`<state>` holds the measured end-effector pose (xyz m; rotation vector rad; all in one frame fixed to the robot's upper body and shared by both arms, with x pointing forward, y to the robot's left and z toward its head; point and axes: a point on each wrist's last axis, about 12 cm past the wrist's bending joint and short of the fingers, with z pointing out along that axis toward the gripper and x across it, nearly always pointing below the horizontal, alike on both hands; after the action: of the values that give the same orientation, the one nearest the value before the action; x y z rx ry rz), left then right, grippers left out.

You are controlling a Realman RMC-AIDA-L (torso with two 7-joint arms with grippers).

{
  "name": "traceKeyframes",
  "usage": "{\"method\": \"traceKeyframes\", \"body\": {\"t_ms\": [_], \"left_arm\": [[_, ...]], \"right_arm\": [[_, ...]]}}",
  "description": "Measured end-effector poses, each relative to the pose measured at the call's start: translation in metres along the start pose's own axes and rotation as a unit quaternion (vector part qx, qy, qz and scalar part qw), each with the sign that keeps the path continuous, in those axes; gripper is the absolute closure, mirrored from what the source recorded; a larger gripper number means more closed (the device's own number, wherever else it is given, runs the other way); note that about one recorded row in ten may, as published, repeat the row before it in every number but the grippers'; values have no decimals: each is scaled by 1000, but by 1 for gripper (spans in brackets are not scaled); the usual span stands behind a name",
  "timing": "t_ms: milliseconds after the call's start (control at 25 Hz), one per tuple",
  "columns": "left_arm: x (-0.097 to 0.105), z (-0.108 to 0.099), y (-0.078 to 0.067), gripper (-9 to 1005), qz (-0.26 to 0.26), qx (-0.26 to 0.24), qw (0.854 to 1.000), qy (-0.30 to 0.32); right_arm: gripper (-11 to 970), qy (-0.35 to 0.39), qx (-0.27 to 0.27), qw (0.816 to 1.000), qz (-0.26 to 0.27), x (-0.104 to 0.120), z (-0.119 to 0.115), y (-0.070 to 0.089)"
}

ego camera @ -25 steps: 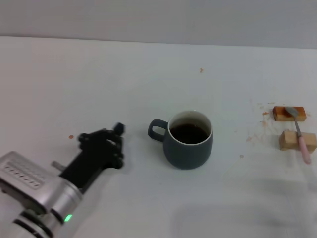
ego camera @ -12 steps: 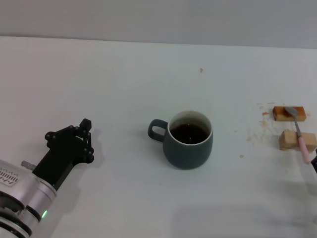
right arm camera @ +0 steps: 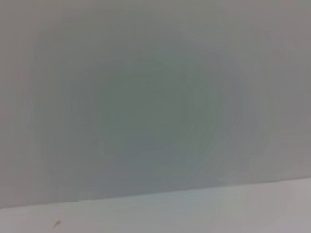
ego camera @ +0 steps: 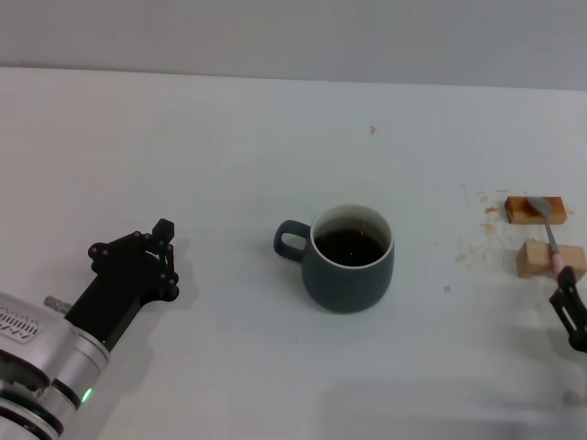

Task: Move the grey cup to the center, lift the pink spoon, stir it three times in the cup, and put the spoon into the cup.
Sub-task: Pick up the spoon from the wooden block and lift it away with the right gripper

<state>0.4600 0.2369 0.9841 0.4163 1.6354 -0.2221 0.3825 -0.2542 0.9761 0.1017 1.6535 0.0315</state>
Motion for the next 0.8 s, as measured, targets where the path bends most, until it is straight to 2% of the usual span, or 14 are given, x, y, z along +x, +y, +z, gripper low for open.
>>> {"method": "traceKeyframes", "body": {"t_ms": [800], "left_arm": [[-2,3,-3,998,1,8,1000,-2]], "right_arm": [[169,29,-22,999,0,4,12,8]]}}
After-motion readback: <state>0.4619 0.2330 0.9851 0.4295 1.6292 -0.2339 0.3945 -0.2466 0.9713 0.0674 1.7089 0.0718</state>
